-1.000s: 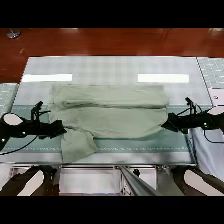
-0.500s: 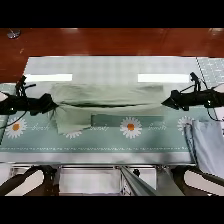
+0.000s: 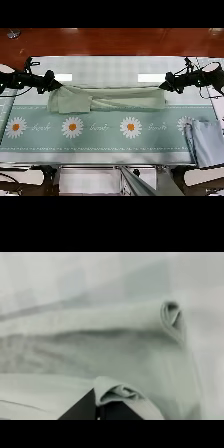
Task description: Fold the shirts.
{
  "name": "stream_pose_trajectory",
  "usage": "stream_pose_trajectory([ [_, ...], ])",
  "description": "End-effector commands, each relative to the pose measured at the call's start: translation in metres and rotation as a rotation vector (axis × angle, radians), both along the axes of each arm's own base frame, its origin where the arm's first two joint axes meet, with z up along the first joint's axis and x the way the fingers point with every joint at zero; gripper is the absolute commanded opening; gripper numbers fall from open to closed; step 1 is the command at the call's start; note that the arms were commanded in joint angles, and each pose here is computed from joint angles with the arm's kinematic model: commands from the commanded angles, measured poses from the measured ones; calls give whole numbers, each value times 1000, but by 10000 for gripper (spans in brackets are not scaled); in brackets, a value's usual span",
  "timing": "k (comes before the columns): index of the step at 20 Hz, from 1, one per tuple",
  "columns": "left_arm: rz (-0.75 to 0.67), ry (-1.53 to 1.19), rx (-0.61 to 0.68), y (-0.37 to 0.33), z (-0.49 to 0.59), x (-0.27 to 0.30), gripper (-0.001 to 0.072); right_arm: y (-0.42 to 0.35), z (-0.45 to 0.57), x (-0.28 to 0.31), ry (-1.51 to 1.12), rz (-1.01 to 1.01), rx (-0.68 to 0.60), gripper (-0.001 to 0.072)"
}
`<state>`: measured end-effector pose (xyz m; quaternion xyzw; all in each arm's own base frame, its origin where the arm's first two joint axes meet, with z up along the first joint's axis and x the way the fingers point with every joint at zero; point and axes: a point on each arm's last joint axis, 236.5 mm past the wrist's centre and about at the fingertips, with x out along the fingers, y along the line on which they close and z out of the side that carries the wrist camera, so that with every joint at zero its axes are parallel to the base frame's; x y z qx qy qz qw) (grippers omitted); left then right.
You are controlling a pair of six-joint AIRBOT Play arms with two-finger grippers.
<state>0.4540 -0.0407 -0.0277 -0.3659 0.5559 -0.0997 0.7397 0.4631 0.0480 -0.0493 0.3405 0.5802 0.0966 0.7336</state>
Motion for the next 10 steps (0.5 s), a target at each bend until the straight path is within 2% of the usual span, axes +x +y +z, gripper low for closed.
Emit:
stream_pose_trajectory([
  [1, -17, -16, -8, -1, 0, 22, 19, -5, -4, 24, -8, -20, -4, 25],
  [5, -15, -32, -2, 2, 1, 32, 19, 11, 12, 48, -87, -37, 103, 25],
  [10, -34, -18, -4, -6, -8, 31, 19, 13, -2, 49, -59, -42, 125, 25],
])
